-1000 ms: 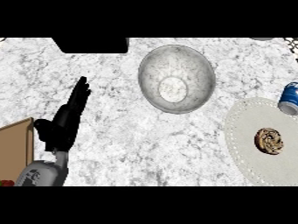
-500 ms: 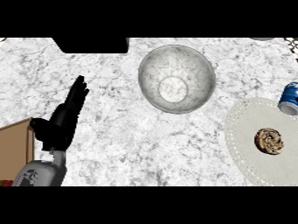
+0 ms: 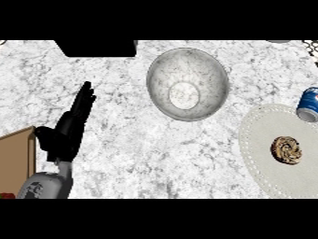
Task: Pick the cupcake from the placemat and place it in the bowl
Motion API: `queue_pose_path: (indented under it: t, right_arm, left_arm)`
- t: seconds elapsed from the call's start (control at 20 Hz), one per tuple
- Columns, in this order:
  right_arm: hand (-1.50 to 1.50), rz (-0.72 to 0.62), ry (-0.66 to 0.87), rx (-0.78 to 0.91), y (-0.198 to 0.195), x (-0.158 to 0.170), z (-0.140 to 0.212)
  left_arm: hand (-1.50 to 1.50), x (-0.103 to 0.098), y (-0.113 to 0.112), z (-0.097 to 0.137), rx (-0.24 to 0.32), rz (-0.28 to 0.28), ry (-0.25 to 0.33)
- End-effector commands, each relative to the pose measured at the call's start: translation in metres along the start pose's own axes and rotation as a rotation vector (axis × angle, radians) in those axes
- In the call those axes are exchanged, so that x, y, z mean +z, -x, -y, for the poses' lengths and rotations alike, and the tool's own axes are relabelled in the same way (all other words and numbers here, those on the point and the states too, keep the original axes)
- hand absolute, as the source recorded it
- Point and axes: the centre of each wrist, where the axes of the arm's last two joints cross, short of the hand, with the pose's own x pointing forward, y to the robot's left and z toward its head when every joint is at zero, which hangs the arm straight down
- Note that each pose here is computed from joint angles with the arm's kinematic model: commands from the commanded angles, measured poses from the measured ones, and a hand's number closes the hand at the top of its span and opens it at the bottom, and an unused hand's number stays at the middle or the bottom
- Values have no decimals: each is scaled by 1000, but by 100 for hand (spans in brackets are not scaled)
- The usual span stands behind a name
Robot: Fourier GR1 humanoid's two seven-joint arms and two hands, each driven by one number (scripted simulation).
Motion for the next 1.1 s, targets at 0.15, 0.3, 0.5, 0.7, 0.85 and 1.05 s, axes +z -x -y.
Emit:
queue_pose_path:
  t: [0.15, 0.3, 0.5, 0.7, 0.85, 1.05]
  right_arm:
    - [-150, 44, -3, -87, 20, -8, 0]
    - [-150, 22, -22, -110, 7, 4, -4]
    - [-150, 7, -25, -140, 14, -7, -20]
    - [-150, -8, -26, -158, 2, -25, -42]
    - [-150, -17, -48, -165, 44, -18, -41]
    - [-150, -6, -35, -159, 65, -33, -53]
  left_arm:
    - [0, -3, 2, 13, -9, 6, 8]
    - [0, 2, -3, 11, -13, 2, -2]
    - [0, -4, -4, -4, -1, 3, 0]
    - [0, -11, -22, -9, 0, -2, 18]
    - [0, 4, 1, -18, 3, 12, 2]
    - [0, 7, -12, -6, 2, 6, 14]
